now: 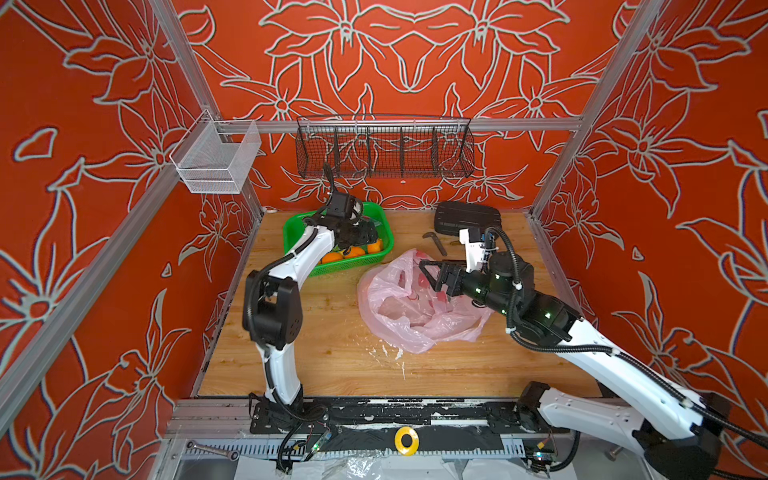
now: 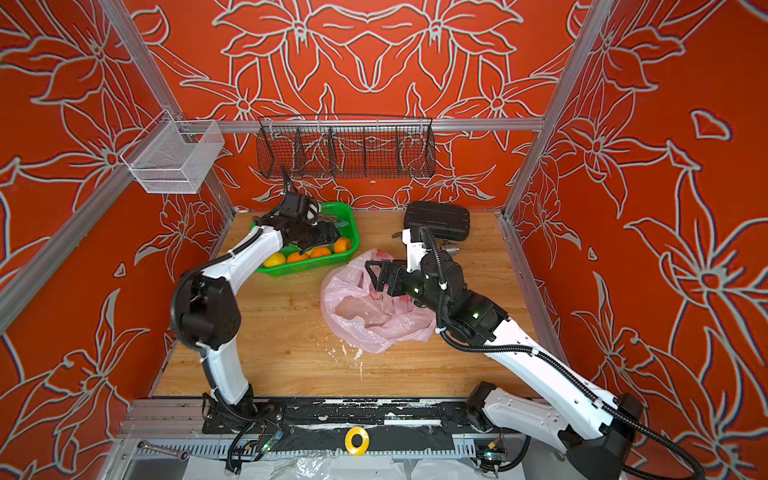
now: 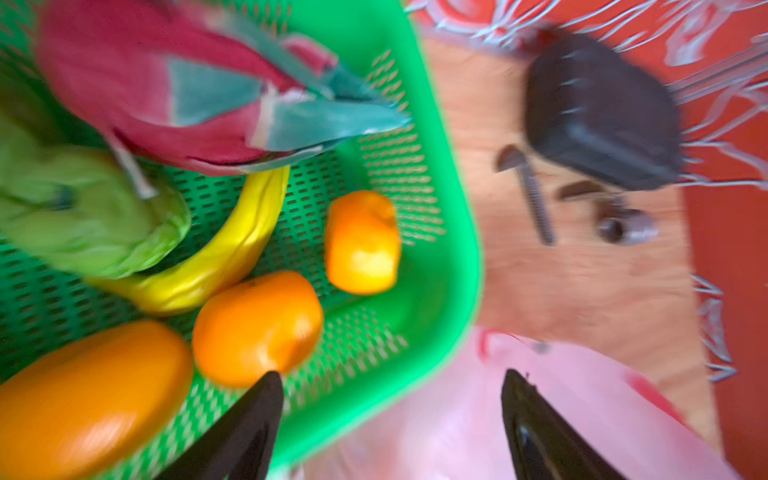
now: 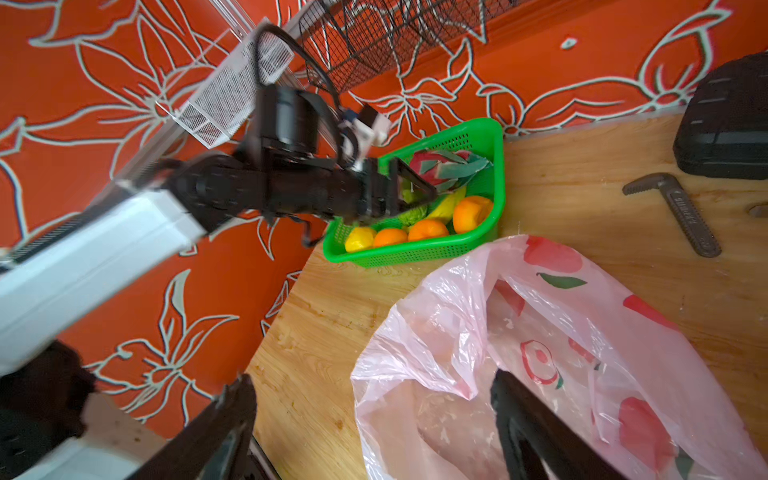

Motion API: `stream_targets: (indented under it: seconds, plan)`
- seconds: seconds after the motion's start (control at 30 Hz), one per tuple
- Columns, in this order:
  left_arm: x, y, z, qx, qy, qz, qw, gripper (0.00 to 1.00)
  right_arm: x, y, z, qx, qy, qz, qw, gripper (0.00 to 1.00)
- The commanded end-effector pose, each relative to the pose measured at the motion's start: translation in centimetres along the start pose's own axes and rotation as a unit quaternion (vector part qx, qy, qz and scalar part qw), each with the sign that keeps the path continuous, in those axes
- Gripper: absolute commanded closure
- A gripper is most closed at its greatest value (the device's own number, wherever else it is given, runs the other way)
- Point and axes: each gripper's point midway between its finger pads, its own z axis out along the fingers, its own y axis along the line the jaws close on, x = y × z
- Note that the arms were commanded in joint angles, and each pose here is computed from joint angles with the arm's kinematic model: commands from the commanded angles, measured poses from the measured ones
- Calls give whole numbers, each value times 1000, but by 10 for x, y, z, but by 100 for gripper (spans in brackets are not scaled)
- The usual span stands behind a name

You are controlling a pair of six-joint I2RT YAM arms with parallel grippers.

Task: Untie the knot of the plastic bag and take out the fruit
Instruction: 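Bring both grippers back to the pink bag mouth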

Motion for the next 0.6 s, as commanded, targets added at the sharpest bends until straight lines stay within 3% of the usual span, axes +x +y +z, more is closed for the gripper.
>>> stream_targets:
  seconds: [0.0,0.1,0.23,0.37,0.47,0.57]
  plan:
    - [3,-56,-54,75,-47,28,996,18,30,-7,12,-6,55,11,998,17]
    - [30,-88,-83,108,-44,59,991,18,51,-10,26,-16,88,32,996,24]
    - [71,-112,-104,89,-34,117,989,18,76,-31,38,7,105,56,993,31]
    - [103,-102,-100,55,-11,146,988,16,107,-57,50,38,131,67,988,41]
    - [128,-86,-88,23,25,177,984,8,132,-74,57,56,160,71,983,46]
    - [156,-74,-75,-5,79,229,970,1,153,-82,64,59,191,68,977,47]
